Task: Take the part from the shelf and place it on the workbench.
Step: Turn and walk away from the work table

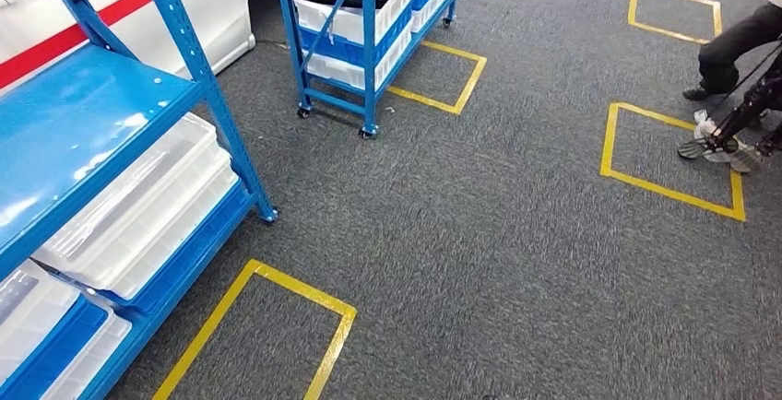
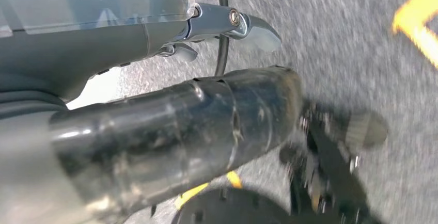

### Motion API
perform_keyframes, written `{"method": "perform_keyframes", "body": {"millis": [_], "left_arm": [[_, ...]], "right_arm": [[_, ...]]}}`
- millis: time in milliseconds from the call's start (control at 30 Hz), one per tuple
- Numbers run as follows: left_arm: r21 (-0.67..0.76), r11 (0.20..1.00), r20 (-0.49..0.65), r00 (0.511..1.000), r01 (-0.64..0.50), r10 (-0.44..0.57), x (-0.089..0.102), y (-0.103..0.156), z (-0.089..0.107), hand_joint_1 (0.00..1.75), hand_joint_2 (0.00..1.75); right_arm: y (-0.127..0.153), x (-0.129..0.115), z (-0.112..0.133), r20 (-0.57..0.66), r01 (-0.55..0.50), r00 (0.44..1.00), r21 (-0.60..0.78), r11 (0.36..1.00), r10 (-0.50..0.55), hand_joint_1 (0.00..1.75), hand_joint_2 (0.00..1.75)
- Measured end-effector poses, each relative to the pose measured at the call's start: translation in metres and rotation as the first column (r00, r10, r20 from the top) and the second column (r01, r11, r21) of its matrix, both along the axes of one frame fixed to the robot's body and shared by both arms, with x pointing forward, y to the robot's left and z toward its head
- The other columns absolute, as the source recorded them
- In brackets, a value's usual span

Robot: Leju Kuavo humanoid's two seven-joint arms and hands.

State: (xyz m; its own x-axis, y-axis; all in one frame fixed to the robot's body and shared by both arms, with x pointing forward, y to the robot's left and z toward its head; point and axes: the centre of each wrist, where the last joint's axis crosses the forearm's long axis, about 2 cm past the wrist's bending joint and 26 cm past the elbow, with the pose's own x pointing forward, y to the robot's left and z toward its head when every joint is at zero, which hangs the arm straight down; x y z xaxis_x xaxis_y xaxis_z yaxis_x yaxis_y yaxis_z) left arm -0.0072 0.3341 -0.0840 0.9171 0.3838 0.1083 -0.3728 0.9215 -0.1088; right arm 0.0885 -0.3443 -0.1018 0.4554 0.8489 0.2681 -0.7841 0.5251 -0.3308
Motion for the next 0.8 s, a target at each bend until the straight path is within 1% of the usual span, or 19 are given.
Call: {"method": "perform_keyframes", "body": {"millis": [167,500,600,800], "left_arm": [[-0.003,1.0,0.004,1.0,-0.004,0.004,0.0023,-0.0016,-0.0026,0.0,0.0],[-0.014,1.0,0.004,1.0,-0.005,0.005,0.0018,-0.002,-0.0044,0.0,0.0],[-0.016,1.0,0.01,1.0,-0.005,0.005,0.0046,-0.002,-0.0047,0.0,0.0],[-0.02,1.0,0.01,1.0,-0.009,0.009,0.004,-0.0014,-0.0047,0.0,0.0]], "right_arm": [[-0.0001,-0.0055,-0.0011,-0.012,-0.002,1.0,-0.002,1.0,0.002,0.0,0.0],[0.0009,-0.0013,-0.0003,-0.008,0.0,1.0,-0.009,1.0,0.0,0.0,0.0],[0.0012,-0.0036,-0.0008,-0.012,-0.001,1.0,-0.008,1.0,0.0,0.0,0.0],[0.0024,-0.0027,-0.0008,-0.011,-0.002,1.0,-0.006,1.0,0.002,0.0,0.0]]}}
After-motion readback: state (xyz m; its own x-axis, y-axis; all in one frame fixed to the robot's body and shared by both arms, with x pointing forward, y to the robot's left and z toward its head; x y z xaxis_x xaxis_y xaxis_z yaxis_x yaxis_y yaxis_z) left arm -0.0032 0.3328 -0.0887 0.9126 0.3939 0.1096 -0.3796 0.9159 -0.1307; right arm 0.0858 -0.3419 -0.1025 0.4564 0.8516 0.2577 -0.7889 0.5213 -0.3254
